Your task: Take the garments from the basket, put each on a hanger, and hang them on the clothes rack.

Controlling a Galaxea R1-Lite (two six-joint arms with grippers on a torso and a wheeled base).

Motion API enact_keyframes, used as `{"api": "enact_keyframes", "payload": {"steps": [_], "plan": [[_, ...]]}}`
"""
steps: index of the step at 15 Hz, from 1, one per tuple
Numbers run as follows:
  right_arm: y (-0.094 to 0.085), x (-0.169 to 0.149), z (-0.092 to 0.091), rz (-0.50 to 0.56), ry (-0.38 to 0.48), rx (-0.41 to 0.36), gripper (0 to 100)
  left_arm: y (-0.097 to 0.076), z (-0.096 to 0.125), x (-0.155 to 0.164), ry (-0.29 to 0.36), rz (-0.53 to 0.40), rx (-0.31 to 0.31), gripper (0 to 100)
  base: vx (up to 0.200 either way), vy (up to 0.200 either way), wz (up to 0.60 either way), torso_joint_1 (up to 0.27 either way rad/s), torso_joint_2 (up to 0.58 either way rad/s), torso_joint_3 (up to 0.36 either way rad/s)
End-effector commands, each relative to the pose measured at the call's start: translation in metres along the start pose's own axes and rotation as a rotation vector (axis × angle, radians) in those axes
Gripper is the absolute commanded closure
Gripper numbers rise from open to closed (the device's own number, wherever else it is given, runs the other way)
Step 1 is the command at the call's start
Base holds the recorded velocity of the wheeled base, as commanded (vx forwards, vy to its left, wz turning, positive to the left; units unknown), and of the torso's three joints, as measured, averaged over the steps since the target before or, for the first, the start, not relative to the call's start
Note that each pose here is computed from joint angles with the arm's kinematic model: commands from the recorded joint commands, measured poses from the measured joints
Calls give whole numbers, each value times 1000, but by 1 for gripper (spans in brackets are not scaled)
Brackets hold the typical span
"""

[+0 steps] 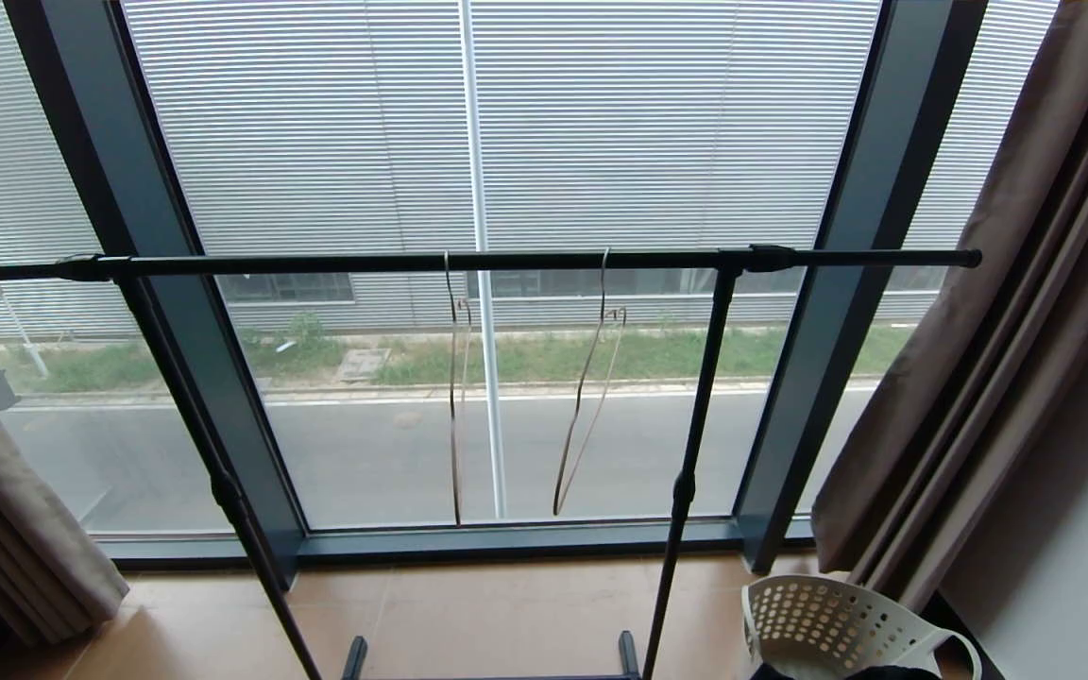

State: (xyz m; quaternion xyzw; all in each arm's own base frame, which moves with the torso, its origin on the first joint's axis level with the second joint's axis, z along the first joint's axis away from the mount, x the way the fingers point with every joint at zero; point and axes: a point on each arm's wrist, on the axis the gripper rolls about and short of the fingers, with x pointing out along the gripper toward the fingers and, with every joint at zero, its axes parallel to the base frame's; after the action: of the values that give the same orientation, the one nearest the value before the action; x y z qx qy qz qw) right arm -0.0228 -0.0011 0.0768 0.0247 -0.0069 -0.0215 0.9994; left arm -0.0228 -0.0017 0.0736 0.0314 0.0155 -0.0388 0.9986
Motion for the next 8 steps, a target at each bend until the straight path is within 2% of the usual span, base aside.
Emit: {"api": "enact_keyframes", "payload": {"steps": [1, 8], "plan": [[0, 0, 0, 1, -1, 2, 0, 0, 0, 0, 0, 0, 0, 0, 0, 0, 0, 0, 0, 0], [0, 0, 0, -1, -1, -5, 0, 0, 0, 0, 0, 1, 0, 0, 0, 0, 0, 0, 0, 0]]}}
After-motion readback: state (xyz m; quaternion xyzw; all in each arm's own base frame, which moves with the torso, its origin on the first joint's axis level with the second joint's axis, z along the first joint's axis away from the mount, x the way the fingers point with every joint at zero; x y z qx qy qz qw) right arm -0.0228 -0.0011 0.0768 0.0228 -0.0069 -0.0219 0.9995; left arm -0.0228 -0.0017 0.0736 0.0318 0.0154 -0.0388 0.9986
